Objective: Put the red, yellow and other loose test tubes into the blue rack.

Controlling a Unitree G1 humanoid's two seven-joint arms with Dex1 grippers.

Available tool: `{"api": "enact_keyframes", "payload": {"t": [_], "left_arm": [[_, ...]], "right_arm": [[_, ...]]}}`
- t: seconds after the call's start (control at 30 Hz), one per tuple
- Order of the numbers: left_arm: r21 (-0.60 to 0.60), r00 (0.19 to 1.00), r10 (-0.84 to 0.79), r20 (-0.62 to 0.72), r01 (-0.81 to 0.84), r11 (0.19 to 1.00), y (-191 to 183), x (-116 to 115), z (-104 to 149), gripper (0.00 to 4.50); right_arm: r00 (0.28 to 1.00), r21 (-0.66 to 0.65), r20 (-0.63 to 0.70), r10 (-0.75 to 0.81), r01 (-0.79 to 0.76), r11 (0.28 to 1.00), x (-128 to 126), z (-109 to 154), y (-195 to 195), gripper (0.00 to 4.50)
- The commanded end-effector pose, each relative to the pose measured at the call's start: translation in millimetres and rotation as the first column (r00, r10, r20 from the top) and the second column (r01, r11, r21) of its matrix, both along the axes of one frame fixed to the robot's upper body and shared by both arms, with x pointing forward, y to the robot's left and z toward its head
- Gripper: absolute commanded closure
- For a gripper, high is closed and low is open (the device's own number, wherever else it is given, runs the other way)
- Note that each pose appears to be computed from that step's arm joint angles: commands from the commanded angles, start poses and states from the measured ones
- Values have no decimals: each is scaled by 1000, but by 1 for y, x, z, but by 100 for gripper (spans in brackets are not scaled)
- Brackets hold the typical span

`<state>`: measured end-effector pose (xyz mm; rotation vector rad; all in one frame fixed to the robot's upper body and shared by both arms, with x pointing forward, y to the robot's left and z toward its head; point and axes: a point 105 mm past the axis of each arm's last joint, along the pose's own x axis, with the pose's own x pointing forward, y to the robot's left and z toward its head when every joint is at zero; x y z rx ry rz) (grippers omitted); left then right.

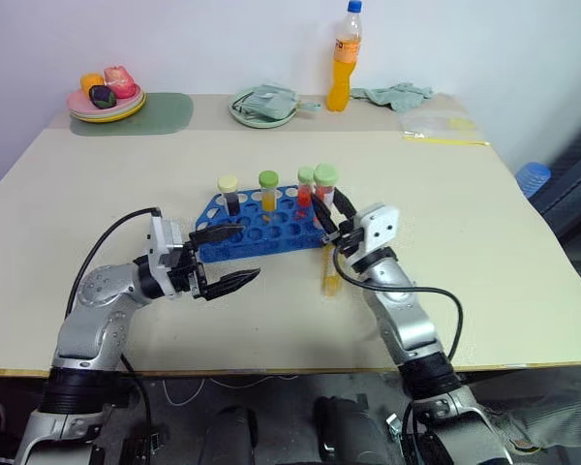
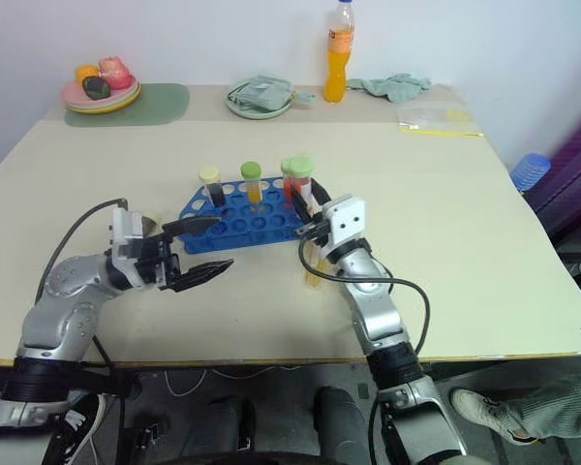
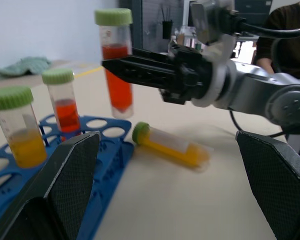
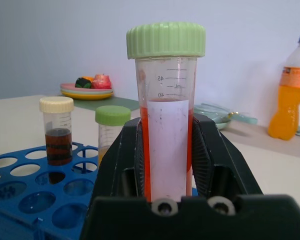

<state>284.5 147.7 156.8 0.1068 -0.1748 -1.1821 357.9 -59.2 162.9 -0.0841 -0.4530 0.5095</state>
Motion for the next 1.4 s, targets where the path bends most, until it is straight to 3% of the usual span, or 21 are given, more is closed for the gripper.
{"api": "enact_keyframes", "payload": {"t": [0.03,1.0,1.23,1.27,1.4], "left_arm": [[18,999,14,50,-15,1000,8,-4,9,0],[25,998,50,49,-51,998,18,-10,10,0],[24,998,51,47,-52,998,16,-9,10,0],[23,998,51,47,-52,998,16,-9,9,0],[10,997,55,48,-56,998,13,-9,10,0]], "right_arm": [[996,-4,88,7,-7,1000,-1,14,5,363],[1000,-37,-22,-12,11,999,15,-25,11,363],[999,-20,-37,-7,6,1000,16,-25,4,32],[999,-40,-26,-25,23,999,17,-24,2,6],[999,-45,-11,-52,51,998,14,-10,-15,6]]}}
